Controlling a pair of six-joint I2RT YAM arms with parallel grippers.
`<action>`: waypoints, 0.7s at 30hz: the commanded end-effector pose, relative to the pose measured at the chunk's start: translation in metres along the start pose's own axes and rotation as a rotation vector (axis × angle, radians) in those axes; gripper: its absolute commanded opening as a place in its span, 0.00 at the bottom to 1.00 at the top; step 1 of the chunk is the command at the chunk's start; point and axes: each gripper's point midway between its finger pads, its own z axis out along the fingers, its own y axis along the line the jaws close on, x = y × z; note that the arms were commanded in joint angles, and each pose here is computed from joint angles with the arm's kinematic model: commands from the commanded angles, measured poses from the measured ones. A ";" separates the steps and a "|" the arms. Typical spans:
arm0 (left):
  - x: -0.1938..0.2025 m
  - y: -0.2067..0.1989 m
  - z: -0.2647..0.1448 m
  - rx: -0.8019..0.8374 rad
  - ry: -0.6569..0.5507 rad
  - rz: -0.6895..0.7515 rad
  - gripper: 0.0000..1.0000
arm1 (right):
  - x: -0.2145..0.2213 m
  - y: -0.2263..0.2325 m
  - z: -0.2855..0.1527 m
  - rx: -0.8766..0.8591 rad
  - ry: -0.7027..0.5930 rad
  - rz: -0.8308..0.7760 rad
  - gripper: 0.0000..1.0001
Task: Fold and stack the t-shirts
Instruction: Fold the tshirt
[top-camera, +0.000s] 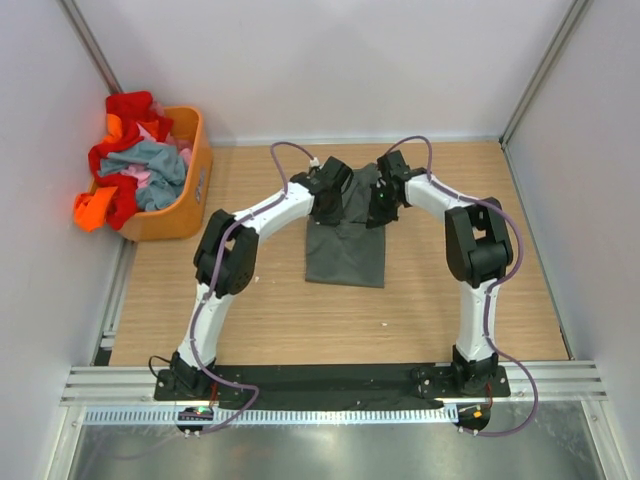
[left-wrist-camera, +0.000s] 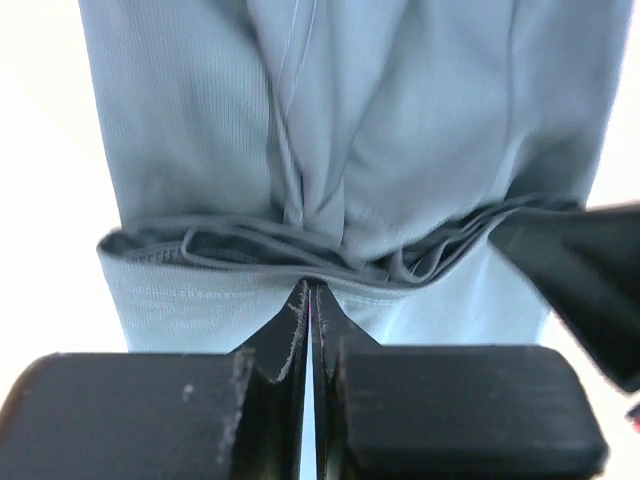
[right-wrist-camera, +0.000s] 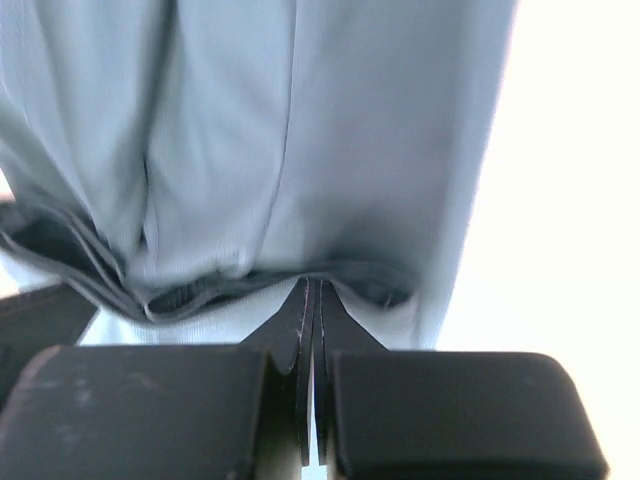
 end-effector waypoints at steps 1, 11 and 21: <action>-0.018 0.008 0.006 -0.019 -0.026 0.001 0.03 | -0.036 0.001 -0.008 -0.012 -0.049 -0.019 0.02; -0.051 0.020 -0.010 -0.010 -0.072 0.029 0.24 | -0.079 -0.007 -0.041 0.005 -0.145 0.012 0.25; -0.044 0.041 -0.132 0.048 -0.214 -0.046 0.79 | -0.040 -0.012 -0.127 0.016 -0.276 0.010 1.00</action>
